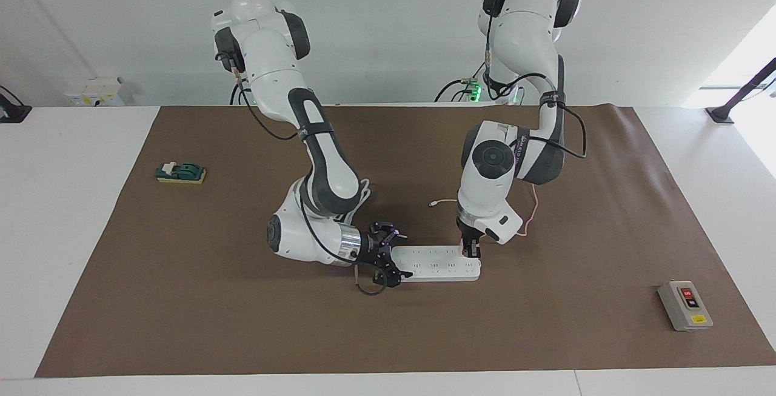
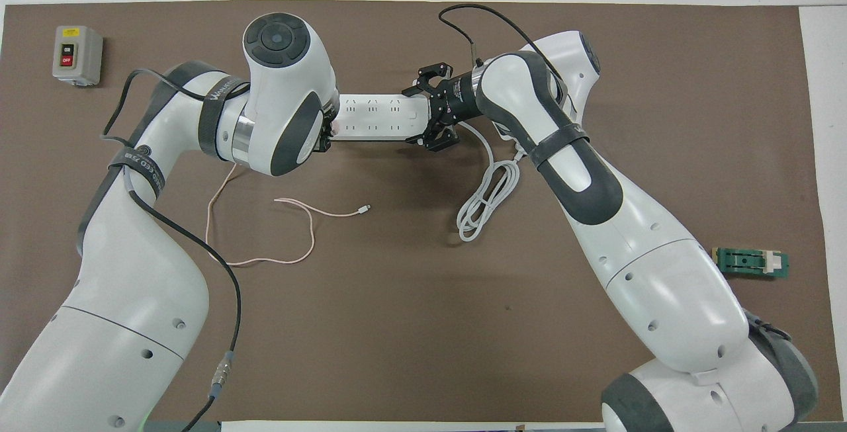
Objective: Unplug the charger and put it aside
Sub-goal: 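Grasp the pink charger with the left gripper while the right gripper holds the strip, then pull the pink charger out of the strip with the left gripper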
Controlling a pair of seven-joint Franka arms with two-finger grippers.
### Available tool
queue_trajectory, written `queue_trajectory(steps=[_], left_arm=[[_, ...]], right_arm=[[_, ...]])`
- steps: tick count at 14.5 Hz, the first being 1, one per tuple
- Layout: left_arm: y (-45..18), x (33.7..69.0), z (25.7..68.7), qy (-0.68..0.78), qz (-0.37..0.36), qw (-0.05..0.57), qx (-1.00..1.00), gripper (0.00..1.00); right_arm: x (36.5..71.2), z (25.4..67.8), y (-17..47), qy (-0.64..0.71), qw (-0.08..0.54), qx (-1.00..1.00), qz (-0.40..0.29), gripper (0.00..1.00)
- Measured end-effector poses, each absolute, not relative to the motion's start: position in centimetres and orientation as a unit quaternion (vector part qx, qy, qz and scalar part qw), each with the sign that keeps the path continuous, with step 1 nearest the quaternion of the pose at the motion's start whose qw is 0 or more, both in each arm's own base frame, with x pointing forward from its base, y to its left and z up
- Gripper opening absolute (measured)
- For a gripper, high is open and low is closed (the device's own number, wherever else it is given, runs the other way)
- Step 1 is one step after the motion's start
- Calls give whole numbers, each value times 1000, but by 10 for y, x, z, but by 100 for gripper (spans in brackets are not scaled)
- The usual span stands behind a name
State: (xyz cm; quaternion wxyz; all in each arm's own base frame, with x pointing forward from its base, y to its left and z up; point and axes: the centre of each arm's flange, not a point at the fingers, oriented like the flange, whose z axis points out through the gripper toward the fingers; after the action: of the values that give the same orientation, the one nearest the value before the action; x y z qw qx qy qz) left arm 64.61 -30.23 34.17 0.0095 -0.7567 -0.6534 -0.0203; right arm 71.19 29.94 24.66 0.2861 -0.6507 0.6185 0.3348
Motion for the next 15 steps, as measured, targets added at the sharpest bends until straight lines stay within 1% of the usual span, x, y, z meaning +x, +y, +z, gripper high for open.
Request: queue_trajectory(steps=[7,12,13,14,15], left_arm=[[-302,646,342,-643,-20,10,-765,33],[-302,646,342,-642,-20,10,-766,33],[-302,646,342,-642,-20,10,-766,33],[-302,646,342,-642,-20,10,-766,33],[-302,646,342,-642,-20,10,-766,33]], right_arm=[[715,247,298,612,282,-668,316,100],[716,231,295,619,277,-671,300,100],[716,229,296,619,276,-672,299,100],[716,229,296,619,275,-672,299,94],[716,229,296,619,275,-672,299,94]])
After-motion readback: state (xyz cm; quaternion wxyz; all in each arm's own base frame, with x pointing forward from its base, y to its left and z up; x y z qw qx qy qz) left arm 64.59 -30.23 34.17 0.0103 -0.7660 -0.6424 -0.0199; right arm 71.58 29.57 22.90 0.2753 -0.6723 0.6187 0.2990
